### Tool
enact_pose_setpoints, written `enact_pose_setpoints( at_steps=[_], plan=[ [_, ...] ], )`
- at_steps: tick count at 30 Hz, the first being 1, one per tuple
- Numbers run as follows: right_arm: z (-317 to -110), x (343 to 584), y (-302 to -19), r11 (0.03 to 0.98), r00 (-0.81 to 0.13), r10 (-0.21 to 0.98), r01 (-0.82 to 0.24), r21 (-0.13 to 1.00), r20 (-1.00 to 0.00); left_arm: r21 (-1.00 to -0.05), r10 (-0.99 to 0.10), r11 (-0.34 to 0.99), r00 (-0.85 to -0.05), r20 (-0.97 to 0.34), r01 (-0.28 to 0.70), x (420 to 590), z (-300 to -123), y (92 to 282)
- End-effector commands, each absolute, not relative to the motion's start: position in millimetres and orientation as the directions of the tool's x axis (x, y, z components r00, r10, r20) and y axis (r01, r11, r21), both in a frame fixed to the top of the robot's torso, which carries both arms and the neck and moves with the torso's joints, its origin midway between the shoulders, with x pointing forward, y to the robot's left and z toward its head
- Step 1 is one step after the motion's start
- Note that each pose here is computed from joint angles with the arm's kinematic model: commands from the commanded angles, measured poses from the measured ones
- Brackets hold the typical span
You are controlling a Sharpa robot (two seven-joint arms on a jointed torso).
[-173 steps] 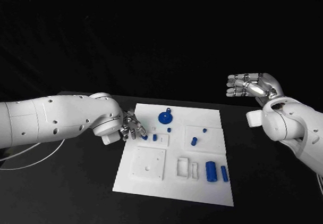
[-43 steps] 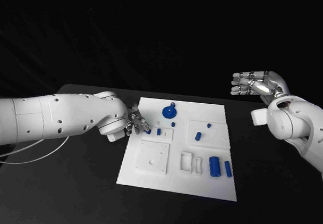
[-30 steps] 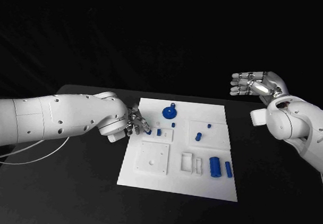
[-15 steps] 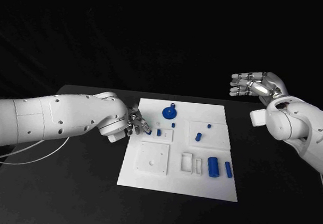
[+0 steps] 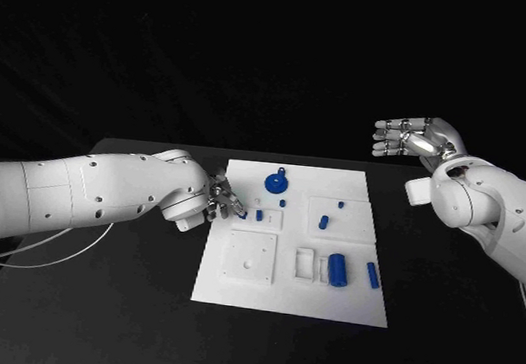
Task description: Assemble the parts on the task board
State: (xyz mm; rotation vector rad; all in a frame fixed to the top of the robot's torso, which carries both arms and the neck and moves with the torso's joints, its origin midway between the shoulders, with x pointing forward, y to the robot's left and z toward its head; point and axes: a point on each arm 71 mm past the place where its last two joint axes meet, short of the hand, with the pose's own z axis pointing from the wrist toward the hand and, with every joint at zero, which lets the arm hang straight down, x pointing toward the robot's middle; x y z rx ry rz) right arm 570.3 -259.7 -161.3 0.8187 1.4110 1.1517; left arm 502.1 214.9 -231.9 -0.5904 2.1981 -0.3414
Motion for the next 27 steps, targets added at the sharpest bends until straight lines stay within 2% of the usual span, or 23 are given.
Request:
enact_pose_setpoints(
  at_steps=[1,27],
  plan=[
    [-161.5,569.8,-258.4,0.291,-0.192,0.931,-0.124,0.948,-0.311,-0.432,-0.500,0.861,-0.596,-0.628,-0.268,497.9,-237.1,205.4],
    [-165.9,568.7,-259.1,0.292,-0.195,0.930,-0.116,0.949,-0.310,-0.432,-0.485,0.868,-0.605,-0.631,-0.246,498.3,-236.7,201.2]
  ],
)
